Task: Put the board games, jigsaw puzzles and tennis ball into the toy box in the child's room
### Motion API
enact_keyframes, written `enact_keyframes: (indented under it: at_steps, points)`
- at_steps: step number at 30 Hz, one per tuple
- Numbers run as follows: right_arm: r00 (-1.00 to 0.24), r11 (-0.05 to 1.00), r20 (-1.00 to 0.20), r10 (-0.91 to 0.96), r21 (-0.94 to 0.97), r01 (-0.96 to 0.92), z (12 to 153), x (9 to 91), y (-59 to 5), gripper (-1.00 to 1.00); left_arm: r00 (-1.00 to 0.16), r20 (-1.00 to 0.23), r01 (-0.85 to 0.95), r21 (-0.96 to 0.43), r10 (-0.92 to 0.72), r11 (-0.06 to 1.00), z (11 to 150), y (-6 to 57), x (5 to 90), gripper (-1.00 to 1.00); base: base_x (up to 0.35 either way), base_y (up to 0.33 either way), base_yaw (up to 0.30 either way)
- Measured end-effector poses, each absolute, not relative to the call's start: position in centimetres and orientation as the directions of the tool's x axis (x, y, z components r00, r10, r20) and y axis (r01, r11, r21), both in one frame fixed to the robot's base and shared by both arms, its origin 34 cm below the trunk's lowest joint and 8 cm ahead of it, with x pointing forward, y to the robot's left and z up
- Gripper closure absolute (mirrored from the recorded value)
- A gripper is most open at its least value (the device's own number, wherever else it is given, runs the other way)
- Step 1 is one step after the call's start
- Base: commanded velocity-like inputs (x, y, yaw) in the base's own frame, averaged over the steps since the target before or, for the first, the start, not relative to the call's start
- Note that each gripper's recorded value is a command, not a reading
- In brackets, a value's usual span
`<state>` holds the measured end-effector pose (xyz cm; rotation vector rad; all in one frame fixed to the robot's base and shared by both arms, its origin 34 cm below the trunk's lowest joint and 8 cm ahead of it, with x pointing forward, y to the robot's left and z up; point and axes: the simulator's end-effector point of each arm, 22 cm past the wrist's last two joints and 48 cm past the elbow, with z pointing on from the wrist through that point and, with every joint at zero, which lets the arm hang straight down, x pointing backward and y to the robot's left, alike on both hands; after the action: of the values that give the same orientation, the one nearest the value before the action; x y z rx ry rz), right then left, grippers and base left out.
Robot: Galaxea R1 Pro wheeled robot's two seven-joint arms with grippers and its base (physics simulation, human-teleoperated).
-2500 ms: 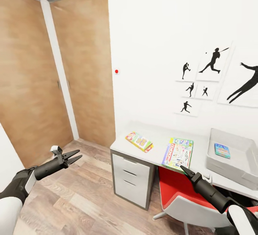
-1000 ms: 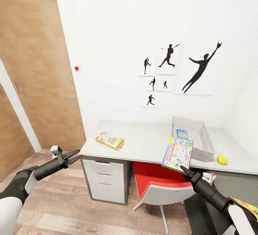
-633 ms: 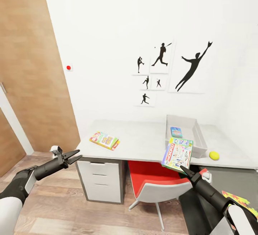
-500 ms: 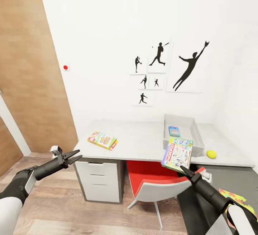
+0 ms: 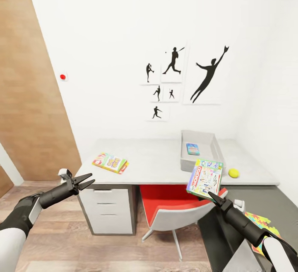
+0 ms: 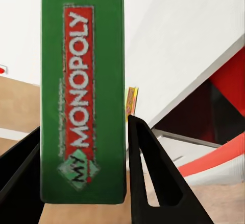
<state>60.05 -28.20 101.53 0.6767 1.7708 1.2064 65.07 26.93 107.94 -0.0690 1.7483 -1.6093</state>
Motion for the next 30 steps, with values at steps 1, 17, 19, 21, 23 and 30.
enact_keyframes:
  at_steps: [1,17,19,21,23,30]
  points:
    - [-0.479,0.384,-0.351,0.805,0.923,-0.032,101.5,60.0,-28.2,1.0,-0.721,-0.475,0.431,-0.878,-0.505,0.21,107.9,26.9,65.1,-1.0,0.0,0.0,-0.143]
    - [-0.483,0.383,-0.345,0.805,0.923,-0.021,100.9,60.0,-28.2,1.0,-0.726,-0.467,0.421,-0.882,-0.506,0.21,107.3,27.0,65.1,-1.0,0.094,0.081,-0.142]
    - [-0.483,0.384,-0.345,0.805,0.923,-0.02,100.9,60.0,-28.2,1.0,-0.727,-0.466,0.42,-0.883,-0.505,0.21,107.2,27.0,65.1,-1.0,0.236,0.187,-0.141]
    - [-0.483,0.384,-0.345,0.805,0.923,-0.019,100.8,60.0,-28.2,1.0,-0.727,-0.464,0.415,-0.884,-0.506,0.215,107.0,27.0,65.2,-1.0,0.243,0.192,-0.141]
    - [-0.484,0.384,-0.344,0.805,0.923,-0.017,100.7,60.0,-28.2,1.0,-0.727,-0.463,0.405,-0.885,-0.506,0.229,106.6,27.1,65.4,-1.0,0.248,0.194,-0.141]
    - [-0.486,0.386,-0.343,0.804,0.922,-0.012,100.4,60.0,-28.2,1.0,-0.729,-0.459,0.394,-0.888,-0.507,0.238,106.2,27.2,65.5,-1.0,0.229,0.148,-0.141]
